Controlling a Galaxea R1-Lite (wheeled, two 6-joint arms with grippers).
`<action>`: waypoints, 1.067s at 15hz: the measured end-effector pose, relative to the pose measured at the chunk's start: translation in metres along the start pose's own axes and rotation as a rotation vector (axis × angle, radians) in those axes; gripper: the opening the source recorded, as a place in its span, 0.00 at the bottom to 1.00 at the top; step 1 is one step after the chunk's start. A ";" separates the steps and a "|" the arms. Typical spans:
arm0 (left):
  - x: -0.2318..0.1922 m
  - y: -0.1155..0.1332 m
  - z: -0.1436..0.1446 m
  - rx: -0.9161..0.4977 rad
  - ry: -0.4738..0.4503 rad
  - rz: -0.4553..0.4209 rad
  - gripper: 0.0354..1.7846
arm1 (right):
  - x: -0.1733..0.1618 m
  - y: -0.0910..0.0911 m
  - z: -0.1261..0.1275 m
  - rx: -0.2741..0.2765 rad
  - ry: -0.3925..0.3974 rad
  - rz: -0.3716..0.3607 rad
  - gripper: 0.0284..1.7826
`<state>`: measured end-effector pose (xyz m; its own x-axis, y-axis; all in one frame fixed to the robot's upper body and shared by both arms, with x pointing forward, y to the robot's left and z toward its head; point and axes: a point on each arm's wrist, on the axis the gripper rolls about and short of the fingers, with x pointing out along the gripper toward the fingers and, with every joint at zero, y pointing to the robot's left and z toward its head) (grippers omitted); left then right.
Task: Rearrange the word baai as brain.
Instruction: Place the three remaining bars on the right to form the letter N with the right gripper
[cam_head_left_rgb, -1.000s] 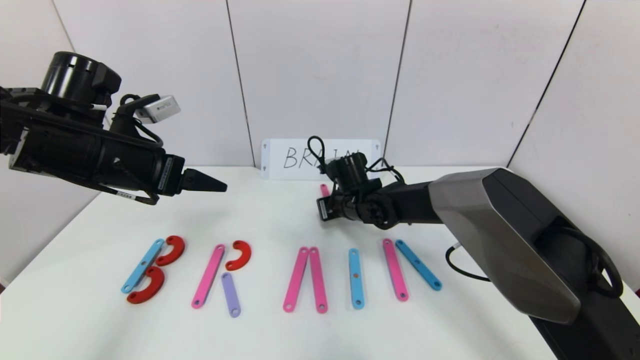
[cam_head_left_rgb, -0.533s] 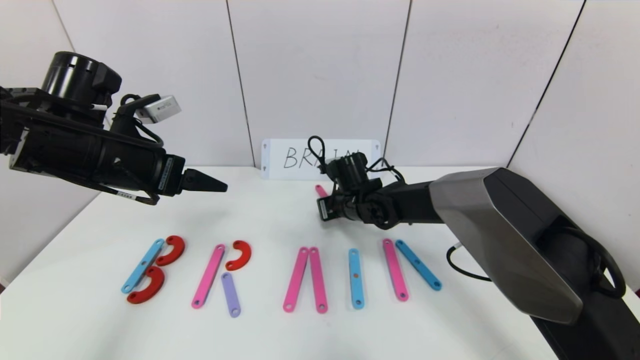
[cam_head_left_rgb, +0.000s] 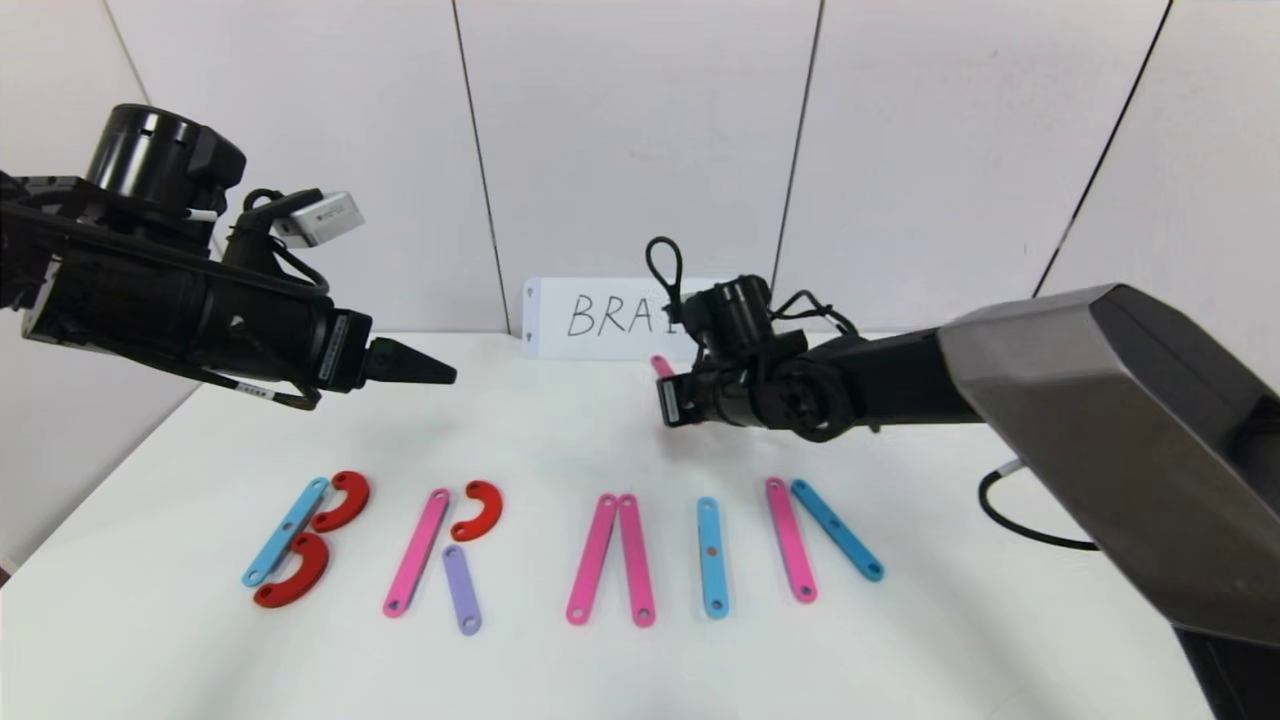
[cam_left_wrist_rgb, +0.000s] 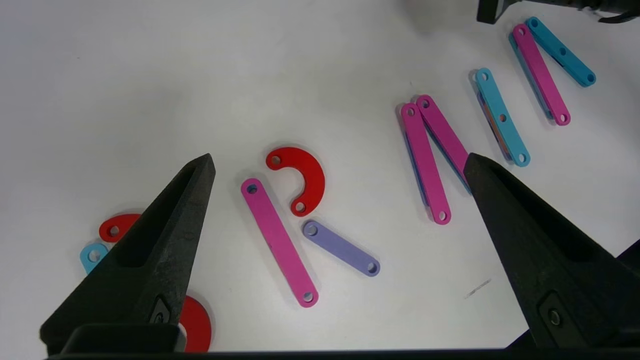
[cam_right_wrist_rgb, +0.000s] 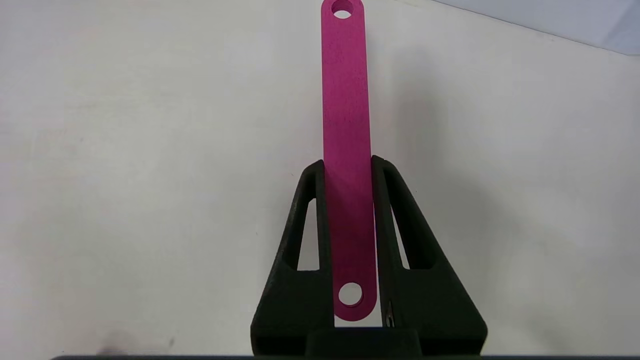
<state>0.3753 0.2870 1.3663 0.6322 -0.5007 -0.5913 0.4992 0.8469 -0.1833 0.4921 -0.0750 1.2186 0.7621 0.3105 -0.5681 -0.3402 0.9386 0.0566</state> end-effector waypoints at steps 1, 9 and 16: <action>0.000 0.000 0.000 0.001 0.001 -0.001 0.97 | -0.013 -0.004 -0.001 0.016 0.009 -0.004 0.14; -0.001 -0.001 -0.001 0.001 0.004 -0.001 0.97 | -0.120 -0.047 -0.038 0.186 0.091 -0.143 0.14; -0.003 -0.002 -0.001 0.004 -0.001 -0.001 0.97 | -0.162 -0.074 -0.076 0.264 0.153 -0.219 0.14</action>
<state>0.3719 0.2869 1.3675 0.6322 -0.5020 -0.5902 0.5023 0.8455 -0.1811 0.3527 -0.2065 1.2441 0.7033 0.0904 -0.7051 -0.0087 0.9929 0.1187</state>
